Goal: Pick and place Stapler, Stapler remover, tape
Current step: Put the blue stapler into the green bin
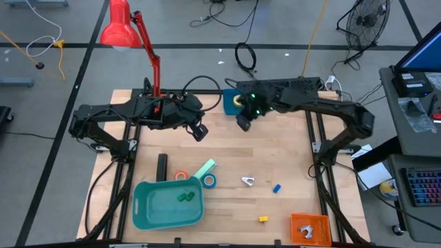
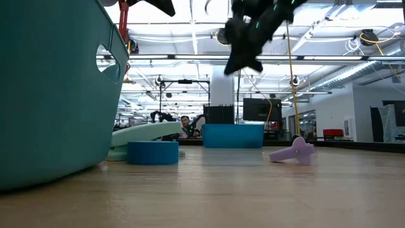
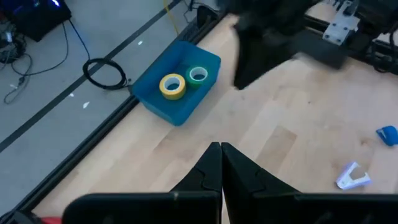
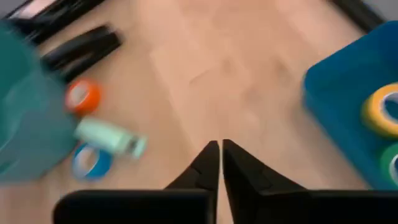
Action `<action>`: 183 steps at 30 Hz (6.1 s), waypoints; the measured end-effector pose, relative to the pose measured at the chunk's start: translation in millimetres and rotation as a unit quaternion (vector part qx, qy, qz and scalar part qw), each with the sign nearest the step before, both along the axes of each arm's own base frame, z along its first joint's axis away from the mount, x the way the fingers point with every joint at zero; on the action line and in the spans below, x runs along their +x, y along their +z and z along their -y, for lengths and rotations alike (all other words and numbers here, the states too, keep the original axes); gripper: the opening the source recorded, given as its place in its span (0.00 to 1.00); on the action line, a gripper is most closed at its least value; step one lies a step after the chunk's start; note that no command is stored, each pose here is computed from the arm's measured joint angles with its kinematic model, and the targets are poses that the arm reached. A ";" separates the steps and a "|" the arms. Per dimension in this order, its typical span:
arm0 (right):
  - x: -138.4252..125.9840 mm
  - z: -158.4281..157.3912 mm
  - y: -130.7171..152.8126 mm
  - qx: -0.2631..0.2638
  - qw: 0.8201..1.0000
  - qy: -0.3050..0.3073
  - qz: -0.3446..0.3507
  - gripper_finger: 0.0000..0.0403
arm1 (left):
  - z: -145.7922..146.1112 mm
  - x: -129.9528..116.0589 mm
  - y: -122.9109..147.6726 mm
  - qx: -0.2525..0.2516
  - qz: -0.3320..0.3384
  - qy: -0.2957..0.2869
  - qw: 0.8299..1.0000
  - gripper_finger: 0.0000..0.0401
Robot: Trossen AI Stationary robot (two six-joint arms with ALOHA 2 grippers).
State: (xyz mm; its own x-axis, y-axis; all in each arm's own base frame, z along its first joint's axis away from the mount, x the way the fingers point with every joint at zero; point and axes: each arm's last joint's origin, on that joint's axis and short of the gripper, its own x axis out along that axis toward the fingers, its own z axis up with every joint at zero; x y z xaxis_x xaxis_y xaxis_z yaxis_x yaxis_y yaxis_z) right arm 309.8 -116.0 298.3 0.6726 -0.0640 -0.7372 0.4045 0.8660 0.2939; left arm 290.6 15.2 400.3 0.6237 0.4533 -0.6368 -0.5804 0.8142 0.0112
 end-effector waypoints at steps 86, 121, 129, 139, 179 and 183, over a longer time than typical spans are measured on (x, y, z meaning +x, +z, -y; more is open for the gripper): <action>-68.0 -242.2 -96.3 0.283 0.840 -0.307 -0.347 0.00 | 75.6 -4.9 -98.1 -0.132 -0.134 -0.167 0.968 0.01; -91.4 -261.6 -120.6 0.288 0.817 -0.346 -0.360 0.01 | 81.2 -2.6 -95.6 -0.115 -0.109 -0.161 0.974 0.01; -80.6 -269.5 -109.5 0.343 0.851 -0.239 -0.317 0.16 | 80.8 -2.2 -95.3 -0.109 -0.106 -0.156 0.976 0.01; -108.2 -278.1 -122.0 0.304 0.822 -0.298 -0.377 0.45 | 86.4 -2.7 -94.8 -0.113 -0.100 -0.160 0.975 0.01; -85.4 -229.2 -138.0 0.293 0.805 -0.454 -0.244 0.57 | 92.2 0.8 -91.5 -0.087 -0.082 -0.203 0.972 0.01; -88.3 -230.3 -138.4 0.287 0.801 -0.463 -0.249 0.52 | 92.2 0.8 -91.5 -0.087 -0.082 -0.203 0.972 0.02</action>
State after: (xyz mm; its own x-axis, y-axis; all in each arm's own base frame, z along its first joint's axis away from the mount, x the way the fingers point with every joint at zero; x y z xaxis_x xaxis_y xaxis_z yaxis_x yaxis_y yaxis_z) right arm 221.5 114.3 159.9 0.1468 0.0794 -0.9860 0.9859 -0.0926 0.1394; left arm 291.3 -77.0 308.8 0.6115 0.0675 -0.7883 -0.2128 0.9737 -0.0817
